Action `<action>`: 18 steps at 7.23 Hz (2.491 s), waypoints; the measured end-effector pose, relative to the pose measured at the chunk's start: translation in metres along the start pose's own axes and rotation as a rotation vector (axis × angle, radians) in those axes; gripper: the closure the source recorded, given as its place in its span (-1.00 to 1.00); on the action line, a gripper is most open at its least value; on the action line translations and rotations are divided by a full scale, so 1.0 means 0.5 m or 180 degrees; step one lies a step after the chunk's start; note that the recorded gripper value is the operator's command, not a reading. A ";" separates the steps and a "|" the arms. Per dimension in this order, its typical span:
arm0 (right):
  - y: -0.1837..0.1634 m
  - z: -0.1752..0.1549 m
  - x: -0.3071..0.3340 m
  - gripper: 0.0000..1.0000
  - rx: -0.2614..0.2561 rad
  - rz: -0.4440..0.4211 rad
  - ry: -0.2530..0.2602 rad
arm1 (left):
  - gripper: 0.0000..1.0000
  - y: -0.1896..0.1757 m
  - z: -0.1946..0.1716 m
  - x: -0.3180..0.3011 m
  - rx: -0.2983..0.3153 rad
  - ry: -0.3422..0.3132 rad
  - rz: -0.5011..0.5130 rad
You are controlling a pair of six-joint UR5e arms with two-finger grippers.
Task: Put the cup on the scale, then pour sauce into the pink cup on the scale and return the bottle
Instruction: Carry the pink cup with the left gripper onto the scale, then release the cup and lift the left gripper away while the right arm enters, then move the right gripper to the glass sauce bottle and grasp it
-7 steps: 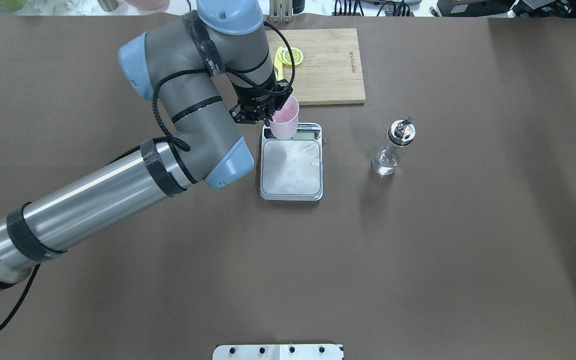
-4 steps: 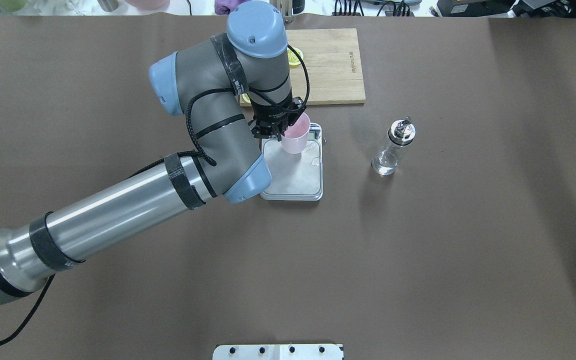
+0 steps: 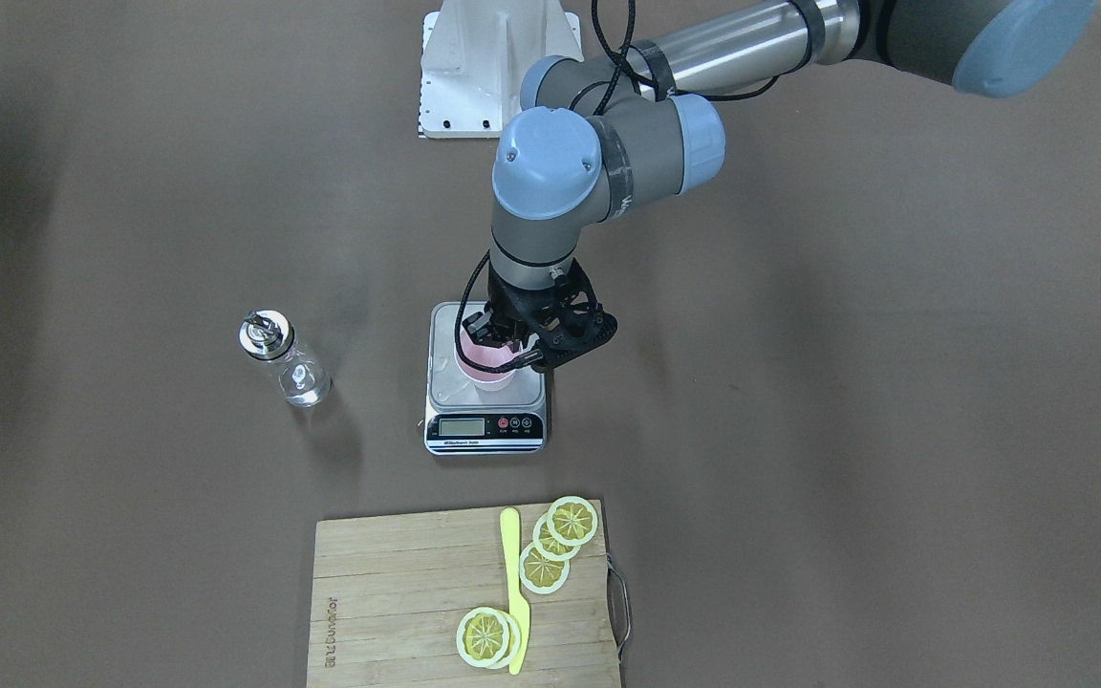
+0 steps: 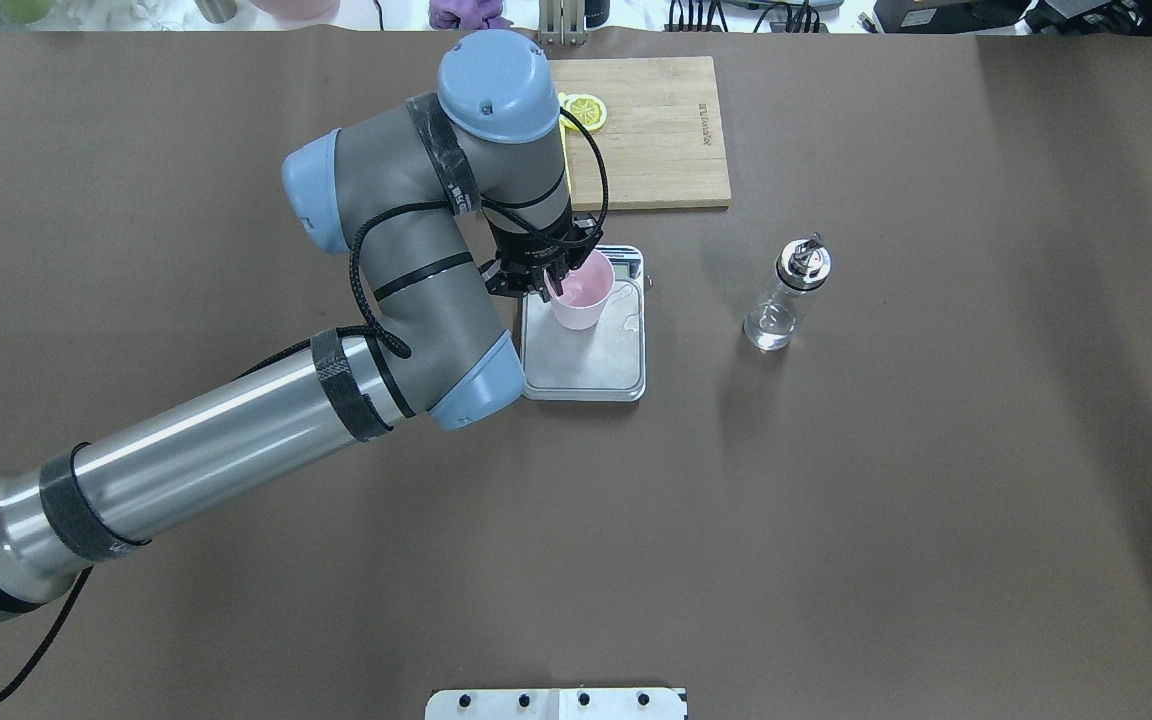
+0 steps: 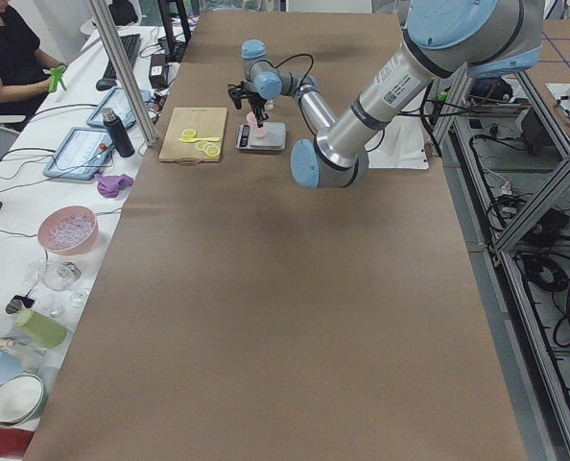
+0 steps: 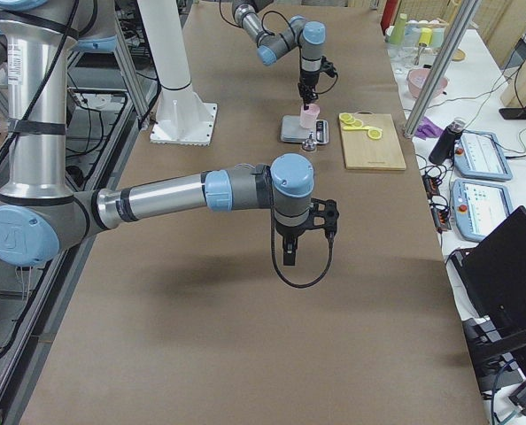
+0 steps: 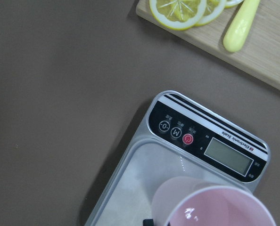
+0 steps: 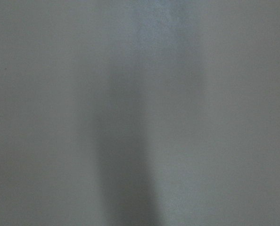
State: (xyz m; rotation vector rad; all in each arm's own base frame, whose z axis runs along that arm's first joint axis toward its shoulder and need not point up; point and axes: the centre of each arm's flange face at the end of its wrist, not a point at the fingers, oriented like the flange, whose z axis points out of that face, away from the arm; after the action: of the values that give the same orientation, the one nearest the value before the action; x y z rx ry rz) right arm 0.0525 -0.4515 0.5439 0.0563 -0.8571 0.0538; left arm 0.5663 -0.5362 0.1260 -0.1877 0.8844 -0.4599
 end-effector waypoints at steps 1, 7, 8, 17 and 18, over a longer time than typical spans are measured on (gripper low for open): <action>0.000 -0.001 -0.002 -1.00 0.0002 -0.0004 -0.0010 | -0.97 0.005 -0.009 -0.003 0.0003 0.0031 0.0042; -0.003 -0.083 -0.176 -1.00 0.0253 -0.0489 -0.0129 | -0.97 -0.074 -0.199 -0.207 0.0259 -0.0070 0.0725; -0.010 -0.083 -0.256 -1.00 0.0256 -0.0542 -0.0159 | -0.97 -0.108 -0.219 -0.280 0.0317 -0.0119 0.0820; 0.250 0.187 -0.874 -1.00 0.1176 -0.0467 -0.0131 | -0.97 -0.251 -0.263 -0.634 0.0455 -0.0526 0.1607; 0.259 0.188 -0.894 -1.00 0.1297 -0.0510 -0.0216 | -0.97 -0.280 -0.255 -0.701 0.0430 -0.0654 0.1845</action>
State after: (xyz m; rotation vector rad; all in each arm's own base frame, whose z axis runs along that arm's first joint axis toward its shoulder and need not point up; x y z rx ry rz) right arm -0.3196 -0.3401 0.2709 0.5108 -0.8963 0.0757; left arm 0.2327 -0.4951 0.3398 0.1449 0.6633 0.0421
